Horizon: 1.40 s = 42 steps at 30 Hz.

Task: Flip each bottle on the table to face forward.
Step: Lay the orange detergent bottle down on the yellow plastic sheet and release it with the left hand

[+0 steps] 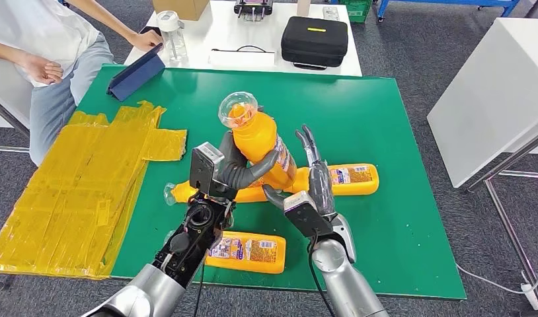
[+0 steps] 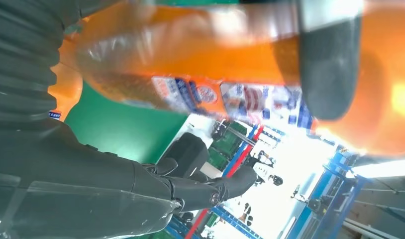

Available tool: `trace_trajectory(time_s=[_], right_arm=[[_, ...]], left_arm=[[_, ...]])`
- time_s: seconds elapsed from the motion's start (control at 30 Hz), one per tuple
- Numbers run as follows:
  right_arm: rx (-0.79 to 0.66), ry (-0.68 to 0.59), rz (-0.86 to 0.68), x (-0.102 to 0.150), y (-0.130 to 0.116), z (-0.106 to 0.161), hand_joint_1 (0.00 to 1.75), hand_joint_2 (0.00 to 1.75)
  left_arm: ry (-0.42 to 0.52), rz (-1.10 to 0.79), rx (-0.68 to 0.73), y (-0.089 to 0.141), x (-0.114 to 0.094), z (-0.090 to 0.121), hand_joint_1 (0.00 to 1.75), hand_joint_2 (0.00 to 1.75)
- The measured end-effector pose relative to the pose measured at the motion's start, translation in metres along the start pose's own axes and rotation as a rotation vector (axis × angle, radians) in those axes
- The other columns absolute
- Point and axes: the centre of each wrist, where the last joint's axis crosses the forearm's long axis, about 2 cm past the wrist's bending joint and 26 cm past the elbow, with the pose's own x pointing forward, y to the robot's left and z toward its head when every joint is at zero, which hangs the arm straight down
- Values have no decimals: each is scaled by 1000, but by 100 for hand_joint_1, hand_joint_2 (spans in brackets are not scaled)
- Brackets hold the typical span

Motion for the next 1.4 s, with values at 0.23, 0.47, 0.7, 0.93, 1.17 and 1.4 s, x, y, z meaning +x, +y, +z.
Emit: trace_trajectory(time_s=[0.23, 0.47, 0.7, 0.93, 1.17, 1.4], right_arm=[[-51, -35, 3, 9, -10, 11, 0, 175], [-77, -62, 12, 14, -18, 14, 0, 175], [-69, -114, -19, 24, -17, 17, 0, 175], [-31, -173, -58, 38, -12, 18, 0, 175], [13, -213, -82, 45, -10, 18, 0, 175], [11, -207, -91, 49, -12, 34, 0, 175]], left_arm=[[19, -45, 88, 25, -2, 4, 175, 175], [31, -64, 120, 36, -4, 8, 175, 175], [67, -394, 279, 48, 0, 6, 175, 175], [121, -1014, 376, 74, 22, -25, 175, 175], [294, -1549, 302, 95, 28, -32, 175, 175], [538, -1764, 359, 125, 19, -18, 175, 175]])
